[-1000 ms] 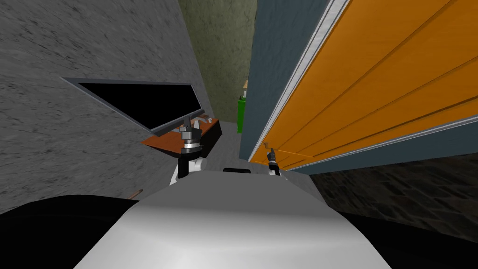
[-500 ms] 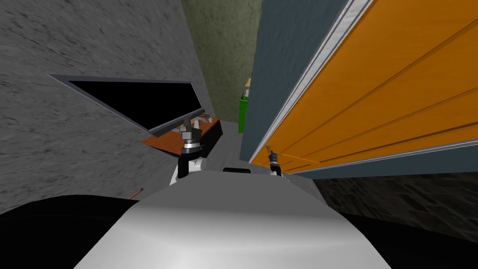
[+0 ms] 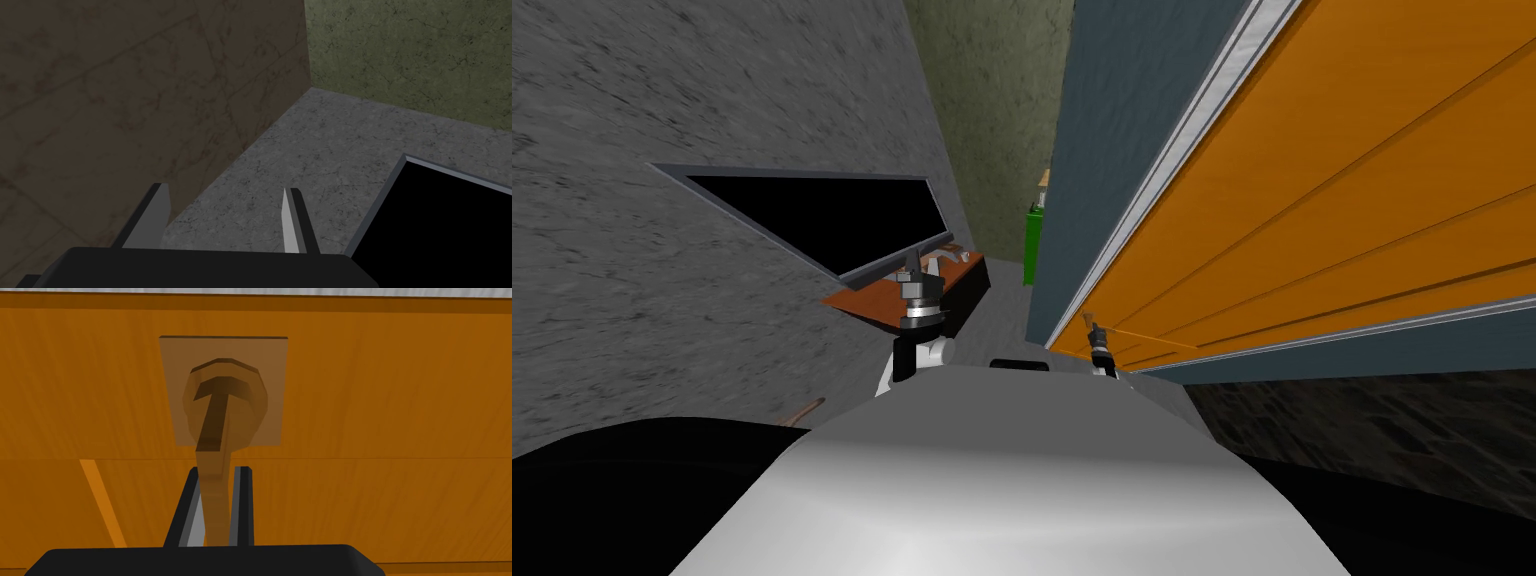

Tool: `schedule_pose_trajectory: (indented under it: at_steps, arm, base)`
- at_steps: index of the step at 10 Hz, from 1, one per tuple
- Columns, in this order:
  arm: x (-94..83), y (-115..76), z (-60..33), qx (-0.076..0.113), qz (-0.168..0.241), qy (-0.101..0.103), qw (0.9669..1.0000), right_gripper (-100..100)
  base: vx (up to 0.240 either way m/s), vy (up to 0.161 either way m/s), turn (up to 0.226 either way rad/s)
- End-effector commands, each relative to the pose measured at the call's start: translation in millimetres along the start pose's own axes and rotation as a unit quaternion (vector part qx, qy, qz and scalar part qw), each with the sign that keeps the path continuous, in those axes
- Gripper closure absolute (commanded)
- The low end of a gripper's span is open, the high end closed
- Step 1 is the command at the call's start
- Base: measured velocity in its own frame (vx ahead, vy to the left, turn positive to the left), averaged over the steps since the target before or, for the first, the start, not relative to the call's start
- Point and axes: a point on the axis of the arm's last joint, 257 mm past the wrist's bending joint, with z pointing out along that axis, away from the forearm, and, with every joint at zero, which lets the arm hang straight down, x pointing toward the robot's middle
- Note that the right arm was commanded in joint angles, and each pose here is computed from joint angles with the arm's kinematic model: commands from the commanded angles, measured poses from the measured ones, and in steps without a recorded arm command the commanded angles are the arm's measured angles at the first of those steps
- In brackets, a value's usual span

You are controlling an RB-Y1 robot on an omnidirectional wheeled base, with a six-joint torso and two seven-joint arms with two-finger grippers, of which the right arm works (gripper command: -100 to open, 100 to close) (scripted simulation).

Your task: Pull the door open

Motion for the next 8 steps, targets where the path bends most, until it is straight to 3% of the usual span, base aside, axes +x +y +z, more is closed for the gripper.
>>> schedule_pose_trajectory:
  at_steps: [1, 8]
  arm:
    - [2.2, -1.5, -4.0, 0.001, 0.001, 0.009, 1.0000, 100]
    - [4.2, 0.3, -21.3, 0.003, 0.001, 0.060, 0.9982, 100]
  base:
    - [-0.159, -0.045, 0.108]
    - [-0.205, -0.053, 0.102]
